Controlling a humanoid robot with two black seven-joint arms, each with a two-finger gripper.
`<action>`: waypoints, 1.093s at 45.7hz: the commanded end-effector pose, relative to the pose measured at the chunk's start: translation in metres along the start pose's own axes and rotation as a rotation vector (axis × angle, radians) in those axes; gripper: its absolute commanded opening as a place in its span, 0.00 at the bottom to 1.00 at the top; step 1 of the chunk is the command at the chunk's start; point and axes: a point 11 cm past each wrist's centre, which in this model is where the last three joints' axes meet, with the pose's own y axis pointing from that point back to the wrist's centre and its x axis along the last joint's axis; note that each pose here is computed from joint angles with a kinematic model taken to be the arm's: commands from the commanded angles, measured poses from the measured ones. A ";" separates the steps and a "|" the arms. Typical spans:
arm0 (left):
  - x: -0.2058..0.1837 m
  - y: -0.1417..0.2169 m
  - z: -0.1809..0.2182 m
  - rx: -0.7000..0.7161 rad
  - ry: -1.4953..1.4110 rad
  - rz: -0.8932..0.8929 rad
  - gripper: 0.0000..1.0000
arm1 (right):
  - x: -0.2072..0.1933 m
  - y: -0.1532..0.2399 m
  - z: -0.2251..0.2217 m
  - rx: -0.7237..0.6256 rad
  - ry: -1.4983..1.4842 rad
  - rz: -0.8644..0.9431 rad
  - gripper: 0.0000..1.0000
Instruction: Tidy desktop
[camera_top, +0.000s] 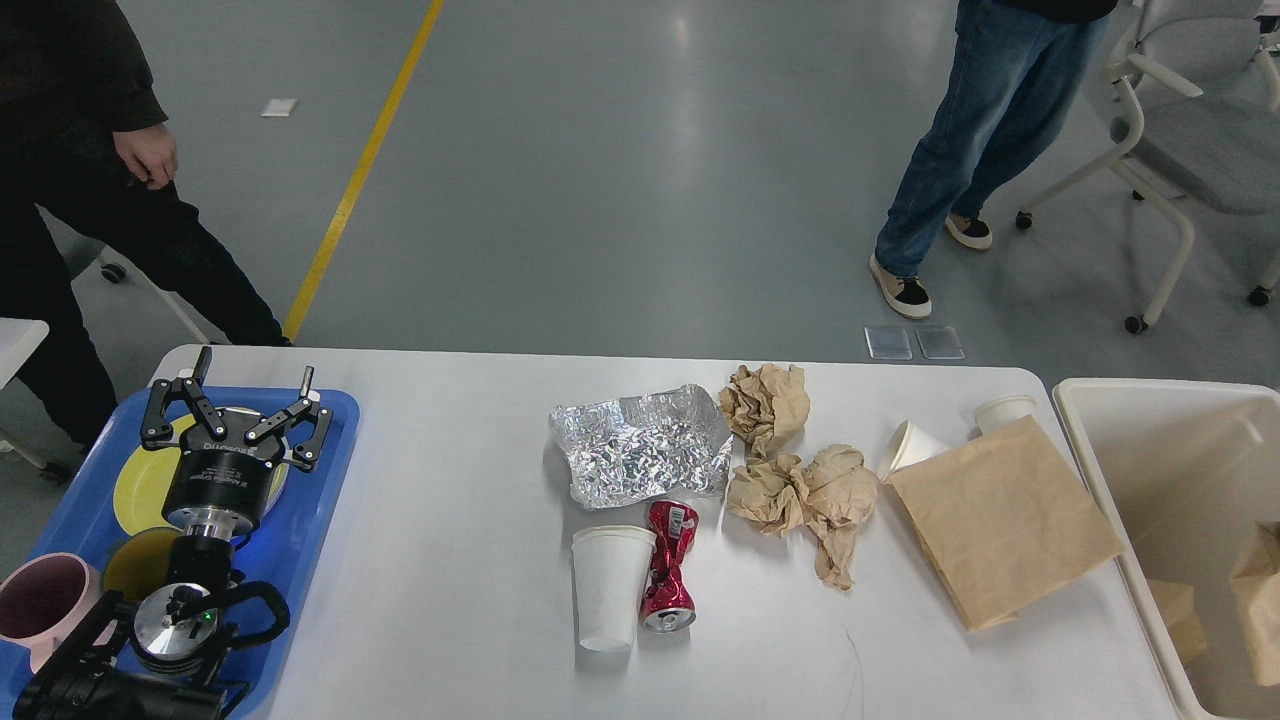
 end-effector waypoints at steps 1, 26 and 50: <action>0.000 0.000 0.000 0.000 0.000 0.000 0.96 | -0.042 -0.023 -0.007 0.024 0.071 0.095 0.00; 0.000 0.000 0.000 0.000 0.000 0.000 0.96 | -0.072 -0.030 -0.006 0.050 0.095 0.200 1.00; 0.000 0.000 0.000 0.000 0.000 0.000 0.96 | -0.082 -0.027 -0.017 0.055 0.103 0.120 1.00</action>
